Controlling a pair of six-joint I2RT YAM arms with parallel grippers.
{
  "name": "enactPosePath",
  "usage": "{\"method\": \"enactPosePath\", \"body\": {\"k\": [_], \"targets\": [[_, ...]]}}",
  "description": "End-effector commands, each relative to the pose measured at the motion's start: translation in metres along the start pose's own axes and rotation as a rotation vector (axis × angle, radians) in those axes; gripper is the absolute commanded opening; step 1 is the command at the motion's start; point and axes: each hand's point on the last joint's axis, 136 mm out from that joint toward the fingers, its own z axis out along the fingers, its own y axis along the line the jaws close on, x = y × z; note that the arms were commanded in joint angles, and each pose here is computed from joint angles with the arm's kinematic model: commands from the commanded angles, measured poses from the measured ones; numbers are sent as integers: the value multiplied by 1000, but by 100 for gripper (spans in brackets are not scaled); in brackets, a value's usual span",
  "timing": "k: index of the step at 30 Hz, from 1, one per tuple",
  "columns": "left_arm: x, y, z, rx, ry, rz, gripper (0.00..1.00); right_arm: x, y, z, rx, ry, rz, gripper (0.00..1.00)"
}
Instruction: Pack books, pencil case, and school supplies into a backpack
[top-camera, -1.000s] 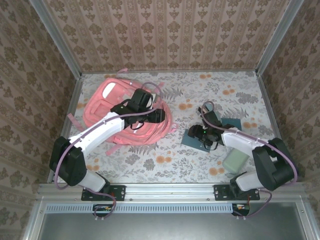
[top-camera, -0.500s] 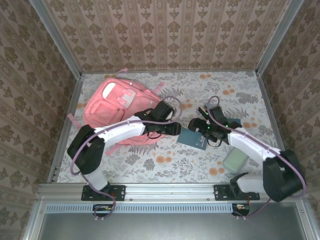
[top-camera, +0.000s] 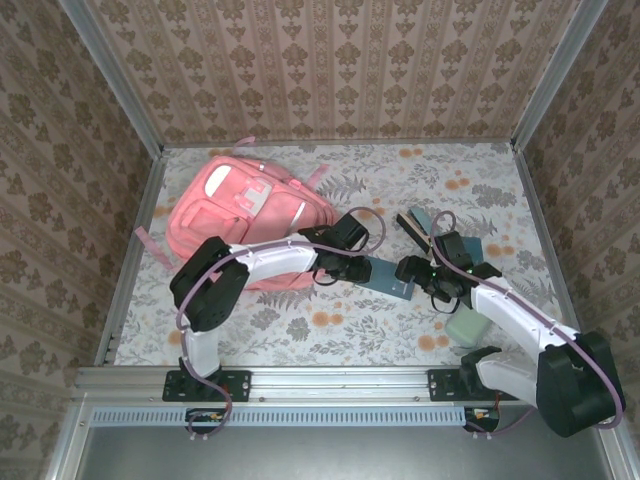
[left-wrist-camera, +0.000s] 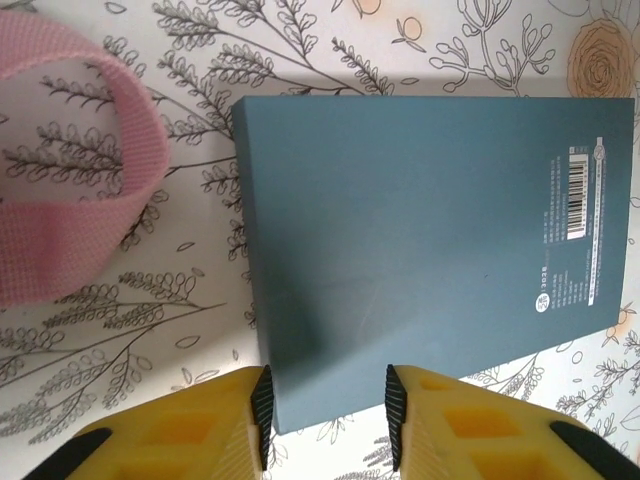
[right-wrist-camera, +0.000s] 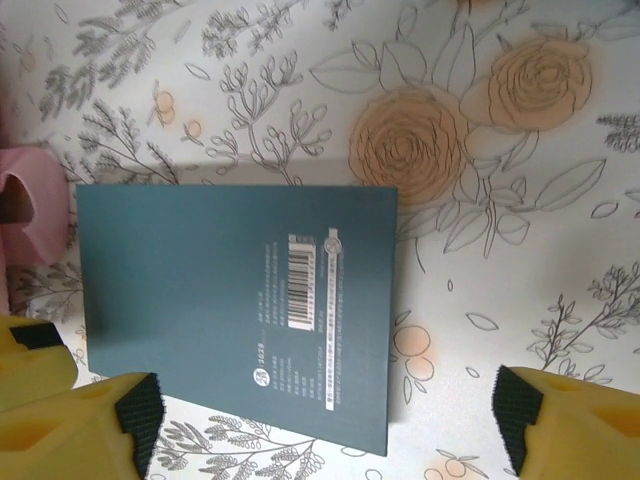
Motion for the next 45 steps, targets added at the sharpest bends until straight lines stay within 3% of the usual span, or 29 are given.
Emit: {"method": "enactPosePath", "body": {"k": [1, 4, 11, 17, 22, 33, 41, 45], "targets": [[-7, -5, 5, 6, -1, 19, 37, 7, 1, 8, -30, 28, -17, 83], [-5, -3, 11, 3, 12, 18, 36, 10, -1, 16, -28, 49, -20, 78], [6, 4, 19, -1, 43, 5, 20, 18, 3, 33, -63, 96, -13, 69], [10, 4, 25, 10, 58, 0, 17, 21, 15, 39, -130, 136, -11, 65], [12, 3, 28, 18, 69, 2, 14, 23, 41, 36, -276, 170, -2, 64], [10, 2, 28, 24, 70, 10, 14, 12, 68, 5, -422, 152, -11, 59], [8, -1, 27, 30, 70, 14, 14, 13, 50, 12, -337, 145, -3, 59], [6, -1, 22, 33, 61, 6, 18, 17, 30, 25, -231, 155, -3, 50]]}}
